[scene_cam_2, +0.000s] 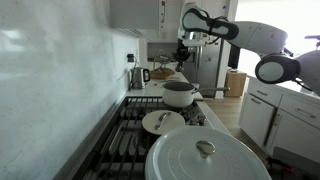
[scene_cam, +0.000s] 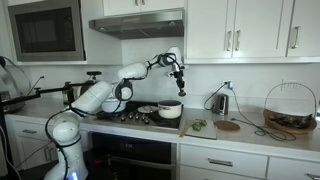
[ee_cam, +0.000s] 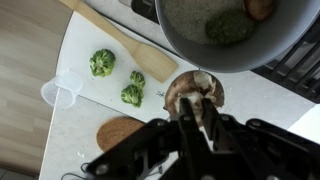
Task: Take the object on the counter and put it in the pot
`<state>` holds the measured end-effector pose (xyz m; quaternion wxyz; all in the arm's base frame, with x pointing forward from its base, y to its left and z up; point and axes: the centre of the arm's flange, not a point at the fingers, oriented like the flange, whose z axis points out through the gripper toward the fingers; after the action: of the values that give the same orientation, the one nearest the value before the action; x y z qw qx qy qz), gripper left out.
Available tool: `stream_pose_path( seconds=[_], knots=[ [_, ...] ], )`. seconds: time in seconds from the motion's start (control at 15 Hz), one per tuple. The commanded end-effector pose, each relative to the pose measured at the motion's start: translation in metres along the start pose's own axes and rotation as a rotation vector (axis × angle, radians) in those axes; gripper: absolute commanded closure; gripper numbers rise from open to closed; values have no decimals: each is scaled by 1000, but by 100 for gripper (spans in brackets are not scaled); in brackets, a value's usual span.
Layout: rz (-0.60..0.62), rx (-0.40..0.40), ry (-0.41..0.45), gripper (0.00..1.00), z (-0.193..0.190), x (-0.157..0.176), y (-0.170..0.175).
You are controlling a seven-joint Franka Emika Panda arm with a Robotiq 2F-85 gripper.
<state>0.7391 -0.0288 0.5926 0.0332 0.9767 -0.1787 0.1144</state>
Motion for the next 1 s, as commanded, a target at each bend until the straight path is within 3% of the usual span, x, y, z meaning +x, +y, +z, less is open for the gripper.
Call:
stream_pose_path(
  seconds=[0.0, 0.33, 0.93],
  knots=[
    [-35, -28, -66, 96, -16, -8, 2],
    [-47, -66, -189, 96, -16, -29, 0],
    [-162, -78, -337, 96, -3, -62, -29]
  ],
)
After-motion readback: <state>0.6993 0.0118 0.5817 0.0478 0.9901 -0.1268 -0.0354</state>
